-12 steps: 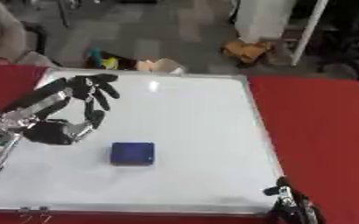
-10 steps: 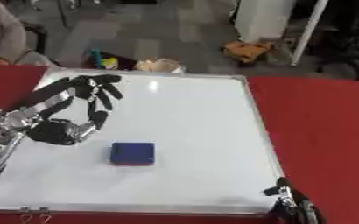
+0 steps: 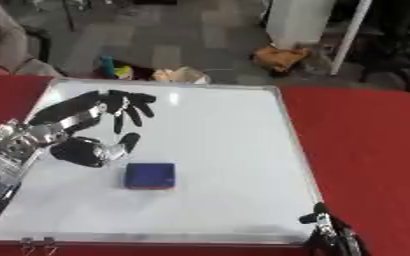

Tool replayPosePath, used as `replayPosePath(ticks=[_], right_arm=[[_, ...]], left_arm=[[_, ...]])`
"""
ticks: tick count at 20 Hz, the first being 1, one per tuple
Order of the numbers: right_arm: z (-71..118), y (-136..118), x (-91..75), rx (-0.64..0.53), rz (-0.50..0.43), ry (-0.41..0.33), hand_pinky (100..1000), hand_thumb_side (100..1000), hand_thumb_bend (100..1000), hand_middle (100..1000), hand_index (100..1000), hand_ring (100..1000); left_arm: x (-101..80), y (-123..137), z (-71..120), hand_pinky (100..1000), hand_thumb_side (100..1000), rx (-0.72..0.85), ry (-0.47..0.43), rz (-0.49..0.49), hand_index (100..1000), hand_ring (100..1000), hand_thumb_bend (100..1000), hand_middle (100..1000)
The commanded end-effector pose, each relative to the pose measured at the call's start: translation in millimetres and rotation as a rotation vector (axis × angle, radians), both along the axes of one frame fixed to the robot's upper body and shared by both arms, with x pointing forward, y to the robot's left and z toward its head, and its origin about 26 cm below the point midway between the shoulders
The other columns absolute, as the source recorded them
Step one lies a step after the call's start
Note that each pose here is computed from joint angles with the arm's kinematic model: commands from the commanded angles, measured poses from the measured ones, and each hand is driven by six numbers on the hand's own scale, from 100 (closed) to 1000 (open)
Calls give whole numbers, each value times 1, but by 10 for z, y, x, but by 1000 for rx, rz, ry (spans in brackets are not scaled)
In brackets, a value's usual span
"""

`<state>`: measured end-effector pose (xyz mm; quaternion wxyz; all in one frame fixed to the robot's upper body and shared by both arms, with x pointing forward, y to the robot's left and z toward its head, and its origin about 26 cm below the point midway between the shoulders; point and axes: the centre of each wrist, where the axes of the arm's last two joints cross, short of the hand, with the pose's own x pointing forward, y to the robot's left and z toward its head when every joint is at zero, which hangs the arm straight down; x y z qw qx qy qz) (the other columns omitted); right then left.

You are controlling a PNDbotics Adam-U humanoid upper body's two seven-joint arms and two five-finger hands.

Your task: Wipe the whiteboard clean with a brush.

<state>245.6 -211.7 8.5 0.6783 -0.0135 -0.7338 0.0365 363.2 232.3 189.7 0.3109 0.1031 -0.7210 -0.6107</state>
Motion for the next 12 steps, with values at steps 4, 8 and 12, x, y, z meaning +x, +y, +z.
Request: replayPosePath(ticks=[4,8,12], right_arm=[[38,-34,7,-15,9,-13,344,825,100,100,543,250],[36,-31,7,-14,10,-12,344,826,100,100,543,250],[33,-27,7,-14,11,-11,344,826,100,100,543,250]], left_arm=[[53,-86,60,450,528,72,-52,-6,975,676,103,746],[101,-138,7,454,517,111,-66,-11,970,675,135,748],[147,-164,-62,461,541,150,-79,-12,968,677,176,750]])
